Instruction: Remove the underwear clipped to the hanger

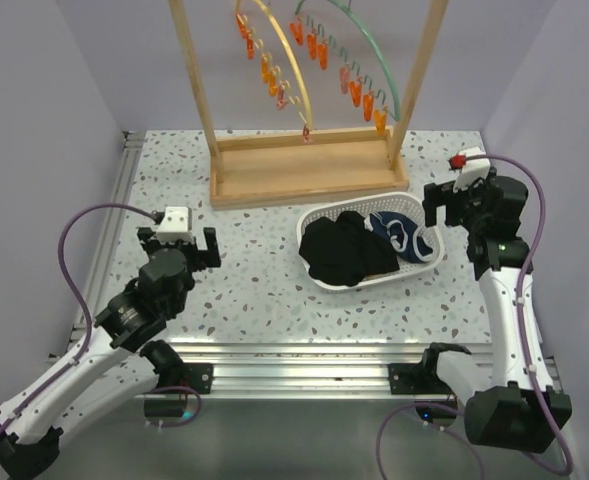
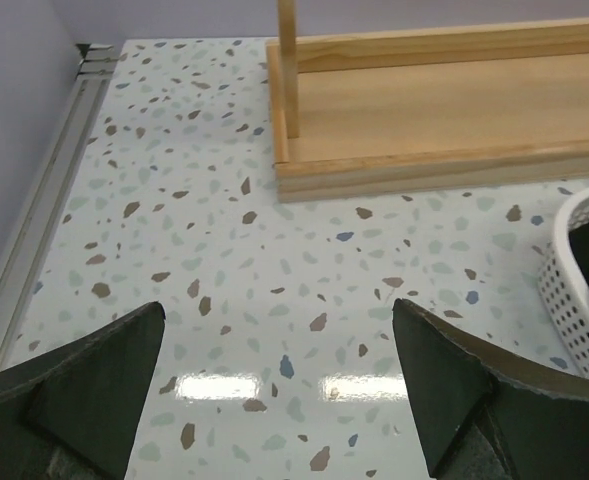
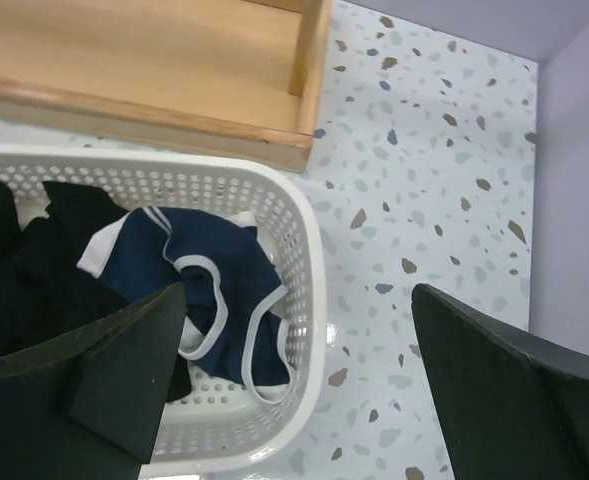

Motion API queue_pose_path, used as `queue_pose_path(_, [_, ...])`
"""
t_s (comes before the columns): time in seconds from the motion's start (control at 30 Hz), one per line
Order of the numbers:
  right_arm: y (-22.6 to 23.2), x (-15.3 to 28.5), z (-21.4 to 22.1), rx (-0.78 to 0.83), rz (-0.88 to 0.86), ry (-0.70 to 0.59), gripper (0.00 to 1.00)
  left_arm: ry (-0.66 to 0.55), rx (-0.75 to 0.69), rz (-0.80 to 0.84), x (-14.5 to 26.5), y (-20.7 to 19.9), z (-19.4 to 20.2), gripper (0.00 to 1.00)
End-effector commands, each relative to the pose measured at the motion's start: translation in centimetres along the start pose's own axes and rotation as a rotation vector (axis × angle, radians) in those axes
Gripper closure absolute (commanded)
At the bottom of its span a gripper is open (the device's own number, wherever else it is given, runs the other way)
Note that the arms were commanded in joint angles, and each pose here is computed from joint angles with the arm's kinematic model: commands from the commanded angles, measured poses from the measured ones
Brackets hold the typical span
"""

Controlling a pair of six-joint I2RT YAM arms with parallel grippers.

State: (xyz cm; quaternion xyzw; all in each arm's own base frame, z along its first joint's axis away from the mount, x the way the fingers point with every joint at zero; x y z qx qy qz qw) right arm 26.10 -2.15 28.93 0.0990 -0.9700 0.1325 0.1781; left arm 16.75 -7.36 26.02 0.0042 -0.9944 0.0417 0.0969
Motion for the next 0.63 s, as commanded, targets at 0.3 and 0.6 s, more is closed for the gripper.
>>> queue_pose_path(0.3, [-2.0,0.7,0.1,-0.197,0.316,-0.042,0.01,-0.055,0.030,-0.276,-0.1,2.2,-0.8,0.00])
queue_pose_path(0.6, [-1.7,0.1,1.1,-0.196,0.306,-0.041,0.01,-0.064,0.034,-0.254,0.1,2.3,-0.6,0.00])
Point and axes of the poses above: each gripper's point midway between its finger pads, its own x axis back along the fingers, its own y axis along the line the jaws close on, z = x × y, the point moved 8 cm from there along x, back along the fingers, and after that the axes turned 4 degrees about x, right-handed, at the moved point
